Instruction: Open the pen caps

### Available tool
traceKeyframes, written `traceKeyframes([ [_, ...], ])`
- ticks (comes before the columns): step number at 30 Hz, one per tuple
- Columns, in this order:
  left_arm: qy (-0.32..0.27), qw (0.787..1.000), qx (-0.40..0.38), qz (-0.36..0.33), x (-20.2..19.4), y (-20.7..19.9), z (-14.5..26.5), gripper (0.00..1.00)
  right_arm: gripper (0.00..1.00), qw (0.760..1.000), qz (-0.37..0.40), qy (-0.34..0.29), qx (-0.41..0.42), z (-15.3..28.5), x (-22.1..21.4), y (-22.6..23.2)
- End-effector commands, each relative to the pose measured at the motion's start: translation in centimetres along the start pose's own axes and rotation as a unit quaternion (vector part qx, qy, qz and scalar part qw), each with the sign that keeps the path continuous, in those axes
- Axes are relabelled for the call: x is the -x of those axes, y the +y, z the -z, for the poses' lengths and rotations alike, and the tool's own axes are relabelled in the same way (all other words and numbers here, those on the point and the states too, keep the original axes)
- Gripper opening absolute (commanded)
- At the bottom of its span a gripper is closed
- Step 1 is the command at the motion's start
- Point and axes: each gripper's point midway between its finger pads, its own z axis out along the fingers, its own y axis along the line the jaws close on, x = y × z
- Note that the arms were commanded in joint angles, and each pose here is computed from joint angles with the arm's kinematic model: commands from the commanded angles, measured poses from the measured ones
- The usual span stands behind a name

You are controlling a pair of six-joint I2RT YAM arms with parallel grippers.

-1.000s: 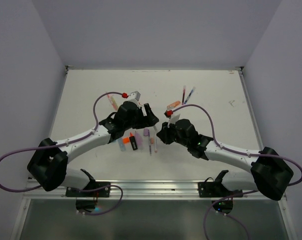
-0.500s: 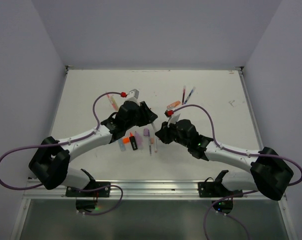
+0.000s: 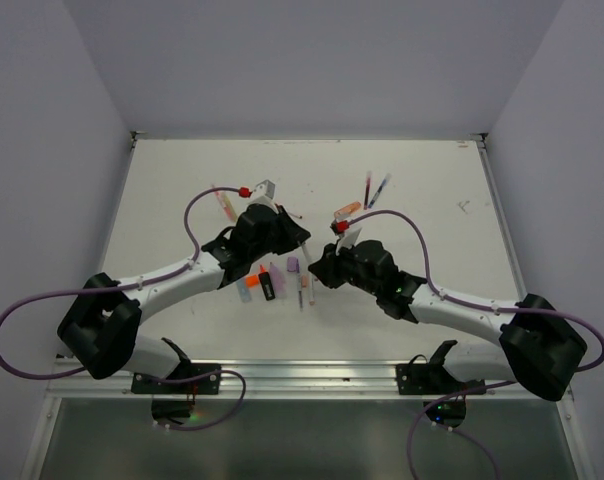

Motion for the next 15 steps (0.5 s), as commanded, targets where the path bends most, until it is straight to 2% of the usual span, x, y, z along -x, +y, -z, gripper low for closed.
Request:
traceKeyframes([
  [1,-0.022,0.999,-0.028,0.007,0.9,-1.5,0.0,0.08,0.14,0.999,-0.009,-0.031,0.029,0.2,1.5,1.4],
  [2,-0.021,0.999,-0.029,0.006,0.9,-1.5,0.1,0.05,0.23,0.999,-0.010,-0.034,0.030,0.2,1.5,1.4],
  [4,-0.022,0.999,-0.033,0.002,0.9,-1.5,0.2,0.00,0.34,0.999,-0.014,-0.032,0.032,0.2,1.6,1.5],
  [5,-0.022,0.999,-0.035,0.001,0.8,-1.6,0.3,0.00,0.42,0.999,-0.013,-0.034,0.034,0.2,1.8,1.6],
  [7,-0.021,0.999,-0.042,-0.005,0.7,-1.7,0.6,0.00,0.49,0.999,-0.012,-0.034,0.032,0.1,2.0,1.7],
  [9,-0.020,0.999,-0.047,-0.011,0.5,-1.9,0.8,0.00,0.53,0.999,-0.007,-0.031,0.030,0.0,2.4,1.7],
  [15,-0.018,0.998,-0.056,-0.033,0.0,-2.3,1.0,0.00,0.52,0.999,0.012,-0.025,0.017,-1.1,3.2,1.6],
])
